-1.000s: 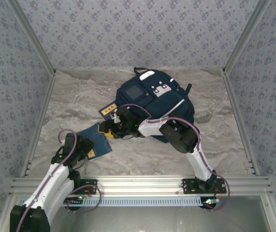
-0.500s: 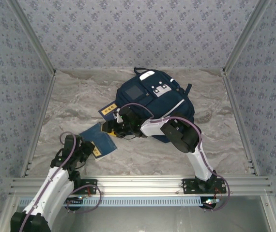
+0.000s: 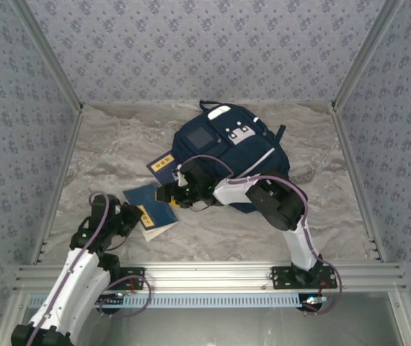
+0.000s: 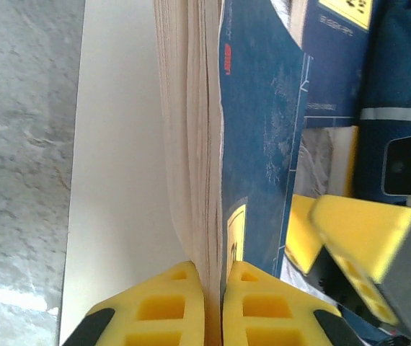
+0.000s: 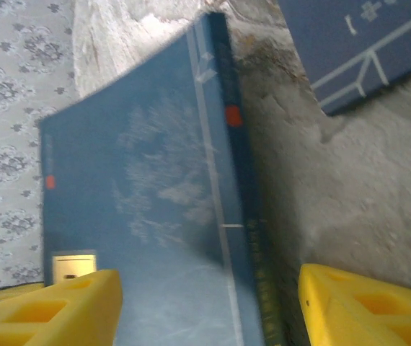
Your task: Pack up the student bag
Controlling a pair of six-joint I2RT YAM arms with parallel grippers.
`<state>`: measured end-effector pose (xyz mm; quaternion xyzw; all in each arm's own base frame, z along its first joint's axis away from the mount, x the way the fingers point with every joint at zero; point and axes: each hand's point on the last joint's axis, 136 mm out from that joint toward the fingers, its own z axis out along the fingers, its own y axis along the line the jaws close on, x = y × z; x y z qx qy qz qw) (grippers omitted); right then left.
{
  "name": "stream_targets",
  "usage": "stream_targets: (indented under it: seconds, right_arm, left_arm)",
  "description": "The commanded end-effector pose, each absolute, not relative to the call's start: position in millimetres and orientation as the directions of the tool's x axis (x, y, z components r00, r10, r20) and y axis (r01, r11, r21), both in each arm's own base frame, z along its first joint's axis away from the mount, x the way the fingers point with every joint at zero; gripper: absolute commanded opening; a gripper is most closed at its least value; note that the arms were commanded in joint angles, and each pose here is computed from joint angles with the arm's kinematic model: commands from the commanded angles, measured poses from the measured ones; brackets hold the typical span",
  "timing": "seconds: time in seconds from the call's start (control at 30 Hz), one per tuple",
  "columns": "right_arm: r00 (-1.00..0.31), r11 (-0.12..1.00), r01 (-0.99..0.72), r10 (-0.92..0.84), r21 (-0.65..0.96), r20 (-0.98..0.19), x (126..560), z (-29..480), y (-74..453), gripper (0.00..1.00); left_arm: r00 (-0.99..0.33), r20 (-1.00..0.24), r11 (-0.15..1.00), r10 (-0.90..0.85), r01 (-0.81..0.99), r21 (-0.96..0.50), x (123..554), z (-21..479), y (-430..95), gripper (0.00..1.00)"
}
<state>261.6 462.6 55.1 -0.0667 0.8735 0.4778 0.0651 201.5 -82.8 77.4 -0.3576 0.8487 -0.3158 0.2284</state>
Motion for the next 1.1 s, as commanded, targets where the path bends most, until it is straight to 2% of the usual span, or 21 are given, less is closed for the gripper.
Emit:
stream_targets:
  seconds: [0.0, 0.13, 0.33, 0.47, 0.63, 0.7, 0.73, 0.77, 0.8, 0.93, 1.07]
  right_arm:
    - [-0.991, 0.642, -0.129, -0.066, 0.756, -0.112, 250.2, 24.4, 431.2, 0.7]
    - [-0.996, 0.584, -0.09, -0.064, 0.807, -0.065, 244.8, 27.8, 433.2, 0.73]
    - [-0.998, 0.29, -0.019, -0.066, 0.957, 0.0, 243.9, 68.8, 460.7, 0.71]
    - [-0.995, 0.151, 0.015, -0.093, 0.988, 0.03, 241.0, 87.9, 475.7, 0.63]
    - [-0.996, 0.17, -0.017, -0.086, 0.985, -0.002, 238.2, 91.0, 473.4, 0.46]
    - [-0.998, 0.205, -0.037, -0.062, 0.978, -0.025, 241.5, 92.0, 465.6, 0.35]
    - [-0.998, 0.224, -0.048, -0.048, 0.973, -0.039, 243.9, 93.1, 460.0, 0.29]
    - [-0.998, 0.244, -0.06, -0.03, 0.968, -0.054, 246.3, 95.3, 454.6, 0.24]
    - [-0.998, 0.26, -0.07, -0.015, 0.963, -0.068, 249.5, 97.3, 449.1, 0.21]
    - [-0.989, 0.318, -0.136, 0.015, 0.938, -0.149, 254.1, 113.4, 431.5, 0.04]
    - [-0.969, 0.333, -0.237, -0.017, 0.913, -0.245, 249.5, 138.8, 422.1, 0.0]
  left_arm:
    - [-0.664, -0.168, 0.541, -0.729, -0.407, -0.736, 204.4, 108.0, -92.2, 0.0]
    - [-0.678, -0.176, 0.545, -0.714, -0.38, -0.747, 205.2, 120.4, -96.8, 0.0]
    - [-0.688, -0.17, 0.535, -0.705, -0.359, -0.765, 207.8, 116.9, -102.1, 0.0]
    - [-0.698, -0.155, 0.529, -0.699, -0.359, -0.77, 206.1, 106.4, -105.2, 0.0]
    - [-0.711, -0.173, 0.549, -0.682, -0.341, -0.763, 205.0, 104.1, -105.5, 0.0]
    - [-0.714, -0.18, 0.561, -0.677, -0.342, -0.754, 203.5, 104.0, -104.2, 0.11]
    - [-0.714, -0.187, 0.568, -0.675, -0.341, -0.749, 203.1, 104.9, -103.0, 0.22]
    - [-0.713, -0.193, 0.58, -0.674, -0.349, -0.736, 201.5, 104.8, -100.6, 0.37]
    - [-0.709, -0.202, 0.592, -0.675, -0.358, -0.722, 200.6, 105.5, -97.4, 0.45]
    - [-0.704, -0.252, 0.631, -0.664, -0.347, -0.693, 201.6, 117.7, -90.3, 0.63]
    - [-0.722, -0.289, 0.63, -0.629, -0.255, -0.733, 211.9, 143.2, -101.2, 0.77]
